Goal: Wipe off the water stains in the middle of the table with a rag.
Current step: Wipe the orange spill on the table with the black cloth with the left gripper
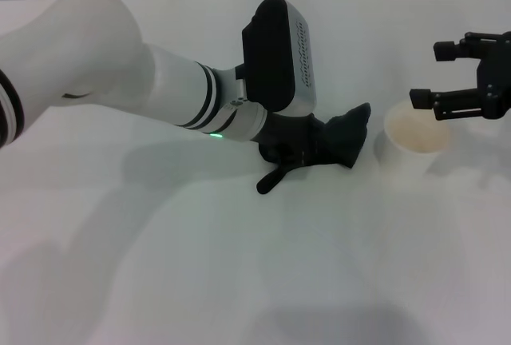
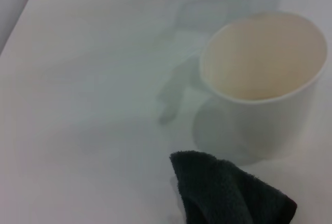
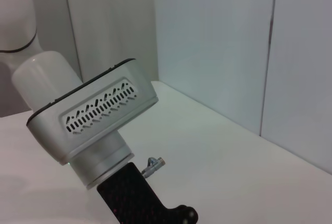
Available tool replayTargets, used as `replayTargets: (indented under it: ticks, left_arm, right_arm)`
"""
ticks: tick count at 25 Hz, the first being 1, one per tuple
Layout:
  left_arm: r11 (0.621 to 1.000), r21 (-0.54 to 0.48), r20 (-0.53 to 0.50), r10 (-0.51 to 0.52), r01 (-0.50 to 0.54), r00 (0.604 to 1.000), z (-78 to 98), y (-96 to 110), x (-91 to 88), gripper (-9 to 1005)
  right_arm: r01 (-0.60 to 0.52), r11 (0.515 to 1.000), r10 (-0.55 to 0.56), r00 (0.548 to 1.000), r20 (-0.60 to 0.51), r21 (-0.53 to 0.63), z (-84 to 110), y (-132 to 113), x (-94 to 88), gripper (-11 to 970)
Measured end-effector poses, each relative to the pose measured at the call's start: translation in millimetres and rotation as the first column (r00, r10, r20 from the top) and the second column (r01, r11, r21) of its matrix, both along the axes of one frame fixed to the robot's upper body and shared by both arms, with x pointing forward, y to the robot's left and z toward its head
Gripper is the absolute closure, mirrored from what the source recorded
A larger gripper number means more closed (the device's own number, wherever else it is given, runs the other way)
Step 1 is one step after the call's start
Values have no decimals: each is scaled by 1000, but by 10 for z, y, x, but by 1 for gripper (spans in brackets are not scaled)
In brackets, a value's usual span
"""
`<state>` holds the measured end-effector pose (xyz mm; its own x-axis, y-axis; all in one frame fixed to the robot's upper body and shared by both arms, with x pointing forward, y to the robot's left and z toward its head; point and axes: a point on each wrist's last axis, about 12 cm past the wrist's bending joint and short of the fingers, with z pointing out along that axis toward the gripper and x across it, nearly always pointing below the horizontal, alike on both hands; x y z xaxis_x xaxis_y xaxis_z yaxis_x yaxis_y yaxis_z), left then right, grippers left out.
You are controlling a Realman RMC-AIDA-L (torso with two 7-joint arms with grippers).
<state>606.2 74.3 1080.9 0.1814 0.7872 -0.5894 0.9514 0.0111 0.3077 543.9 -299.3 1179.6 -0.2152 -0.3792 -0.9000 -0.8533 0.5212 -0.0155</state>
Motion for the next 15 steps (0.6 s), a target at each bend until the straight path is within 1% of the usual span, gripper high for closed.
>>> replayTargets:
  ticks: [11, 15]
  left_arm:
    - [1000, 10, -9, -17, 17, 1000, -31, -14, -41, 914]
    - [999, 11, -34, -34, 35, 999, -39, -11, -75, 914]
  right_arm:
    - [-6, 1000, 6, 1000, 2, 4, 12, 8, -6, 107]
    - [-11, 1000, 11, 1000, 3, 5, 14, 23, -2, 107]
